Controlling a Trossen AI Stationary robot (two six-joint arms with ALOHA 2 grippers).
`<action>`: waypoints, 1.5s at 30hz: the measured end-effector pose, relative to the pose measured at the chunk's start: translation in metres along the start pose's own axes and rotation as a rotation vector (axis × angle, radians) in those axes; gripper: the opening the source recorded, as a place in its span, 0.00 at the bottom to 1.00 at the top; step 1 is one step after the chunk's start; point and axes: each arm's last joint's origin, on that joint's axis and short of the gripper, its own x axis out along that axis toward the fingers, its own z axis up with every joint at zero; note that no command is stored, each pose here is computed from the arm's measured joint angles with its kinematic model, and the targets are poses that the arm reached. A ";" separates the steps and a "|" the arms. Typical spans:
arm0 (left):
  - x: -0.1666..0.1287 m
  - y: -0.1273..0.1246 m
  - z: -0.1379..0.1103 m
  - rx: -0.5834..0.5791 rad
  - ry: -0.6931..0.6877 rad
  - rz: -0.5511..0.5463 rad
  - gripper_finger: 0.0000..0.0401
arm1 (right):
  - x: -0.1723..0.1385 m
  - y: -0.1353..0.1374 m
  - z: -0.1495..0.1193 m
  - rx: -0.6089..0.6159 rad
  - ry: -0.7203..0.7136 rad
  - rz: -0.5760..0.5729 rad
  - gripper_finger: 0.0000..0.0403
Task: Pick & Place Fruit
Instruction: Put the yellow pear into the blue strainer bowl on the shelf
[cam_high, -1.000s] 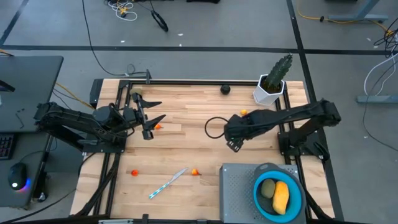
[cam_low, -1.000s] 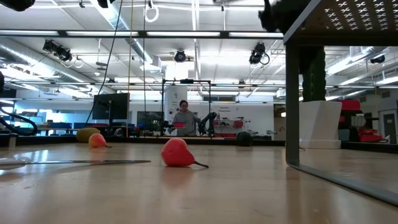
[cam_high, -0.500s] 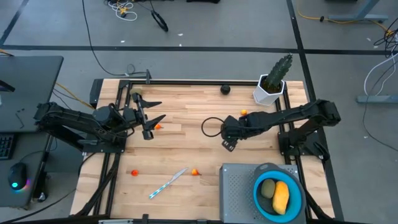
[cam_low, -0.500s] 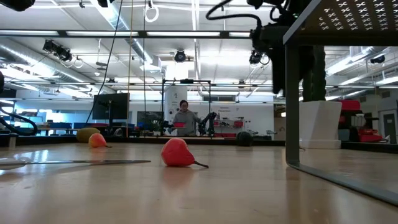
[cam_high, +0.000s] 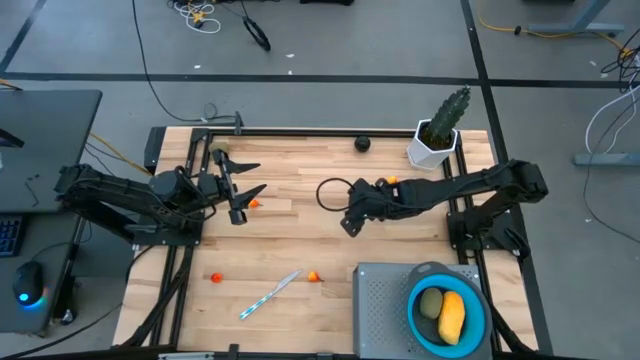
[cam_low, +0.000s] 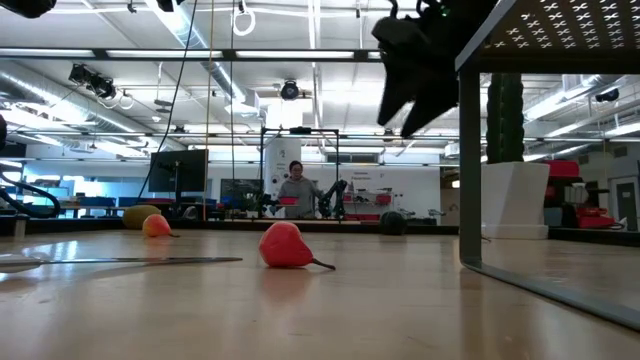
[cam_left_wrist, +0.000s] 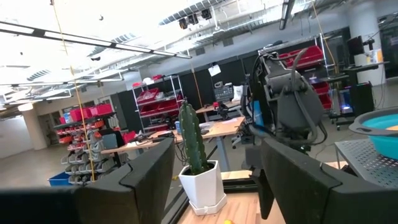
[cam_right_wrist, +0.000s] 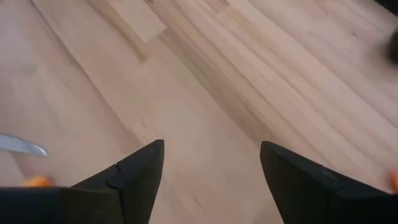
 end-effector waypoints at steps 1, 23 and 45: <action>0.000 0.000 0.000 0.000 0.000 0.000 0.62 | 0.000 0.000 0.002 0.001 -0.013 0.009 0.68; 0.000 0.001 0.000 0.008 0.000 0.004 0.62 | 0.040 -0.061 -0.010 0.214 0.105 -0.237 0.66; 0.002 0.005 -0.004 0.012 0.029 0.022 0.62 | 0.063 -0.106 -0.035 0.329 0.214 -0.400 0.66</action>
